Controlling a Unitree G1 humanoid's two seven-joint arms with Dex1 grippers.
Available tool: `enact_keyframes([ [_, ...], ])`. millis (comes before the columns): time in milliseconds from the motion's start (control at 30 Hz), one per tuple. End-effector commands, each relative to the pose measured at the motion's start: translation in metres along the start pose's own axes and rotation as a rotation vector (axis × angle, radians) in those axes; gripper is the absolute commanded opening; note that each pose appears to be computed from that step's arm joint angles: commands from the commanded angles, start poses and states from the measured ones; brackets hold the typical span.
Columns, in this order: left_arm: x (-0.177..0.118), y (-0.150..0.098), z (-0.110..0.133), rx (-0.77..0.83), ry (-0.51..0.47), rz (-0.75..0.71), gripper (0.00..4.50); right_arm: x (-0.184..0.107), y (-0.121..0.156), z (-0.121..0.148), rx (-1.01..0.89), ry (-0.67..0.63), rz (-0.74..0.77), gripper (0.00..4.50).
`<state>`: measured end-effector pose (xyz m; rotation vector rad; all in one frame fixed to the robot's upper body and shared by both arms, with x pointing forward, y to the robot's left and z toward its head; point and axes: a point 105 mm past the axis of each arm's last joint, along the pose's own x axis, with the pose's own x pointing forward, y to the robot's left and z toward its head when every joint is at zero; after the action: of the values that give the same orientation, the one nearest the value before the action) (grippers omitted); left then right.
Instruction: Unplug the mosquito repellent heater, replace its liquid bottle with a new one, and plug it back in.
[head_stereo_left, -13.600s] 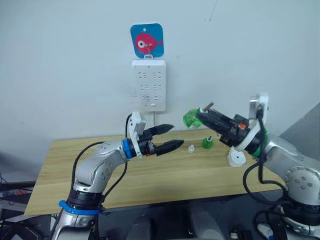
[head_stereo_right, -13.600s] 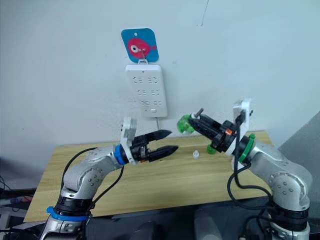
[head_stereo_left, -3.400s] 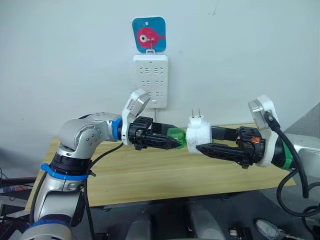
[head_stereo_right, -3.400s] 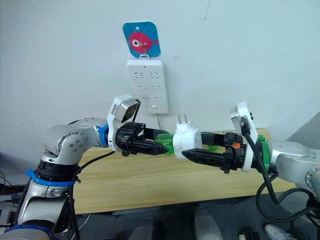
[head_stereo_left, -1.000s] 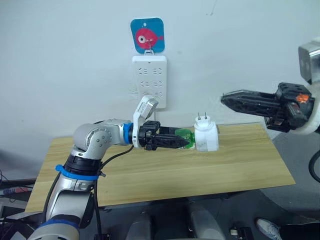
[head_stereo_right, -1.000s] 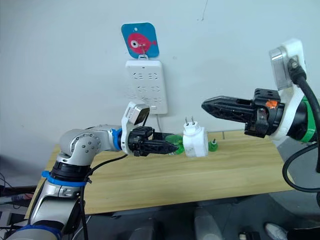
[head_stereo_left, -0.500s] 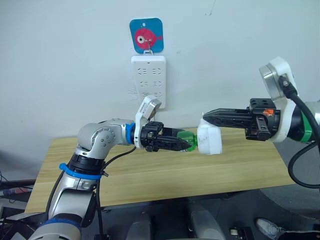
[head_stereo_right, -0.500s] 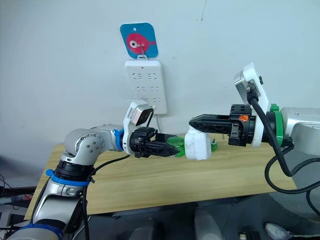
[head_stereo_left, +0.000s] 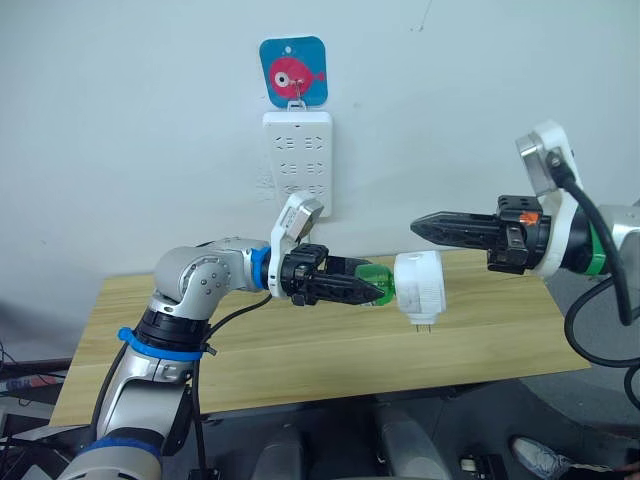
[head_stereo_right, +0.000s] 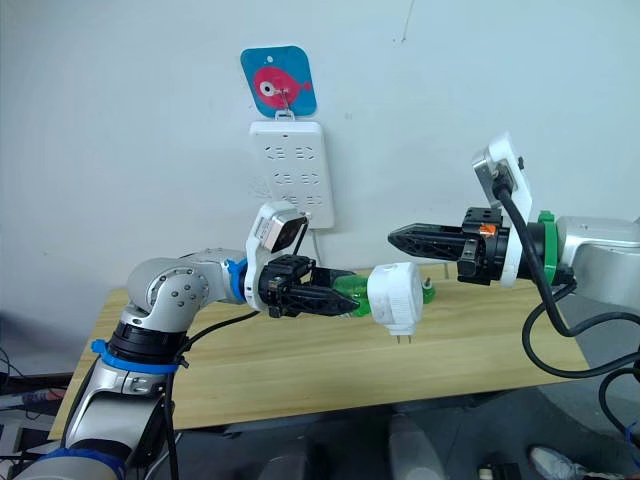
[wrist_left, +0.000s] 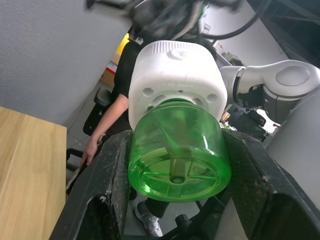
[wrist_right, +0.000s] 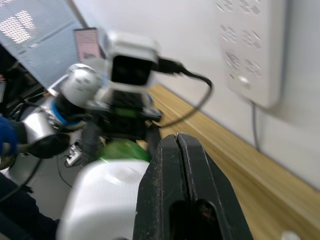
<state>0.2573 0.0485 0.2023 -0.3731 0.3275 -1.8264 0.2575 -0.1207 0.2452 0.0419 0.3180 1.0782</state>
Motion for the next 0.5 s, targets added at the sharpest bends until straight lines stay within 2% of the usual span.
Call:
enact_keyframes([
  [33, 0.004, -0.011, 0.013, 0.059, -0.015, -0.039, 2.34, -0.004, -0.003, -0.011, -0.036, 0.034, -0.040, 0.00],
  [233, 0.003, -0.006, 0.015, 0.065, -0.026, -0.018, 2.34, -0.003, 0.022, -0.028, -0.017, 0.088, 0.075, 0.00],
  [500, 0.002, 0.004, 0.021, 0.083, -0.061, 0.040, 2.34, -0.007, 0.048, -0.030, -0.002, 0.116, 0.194, 0.00],
])
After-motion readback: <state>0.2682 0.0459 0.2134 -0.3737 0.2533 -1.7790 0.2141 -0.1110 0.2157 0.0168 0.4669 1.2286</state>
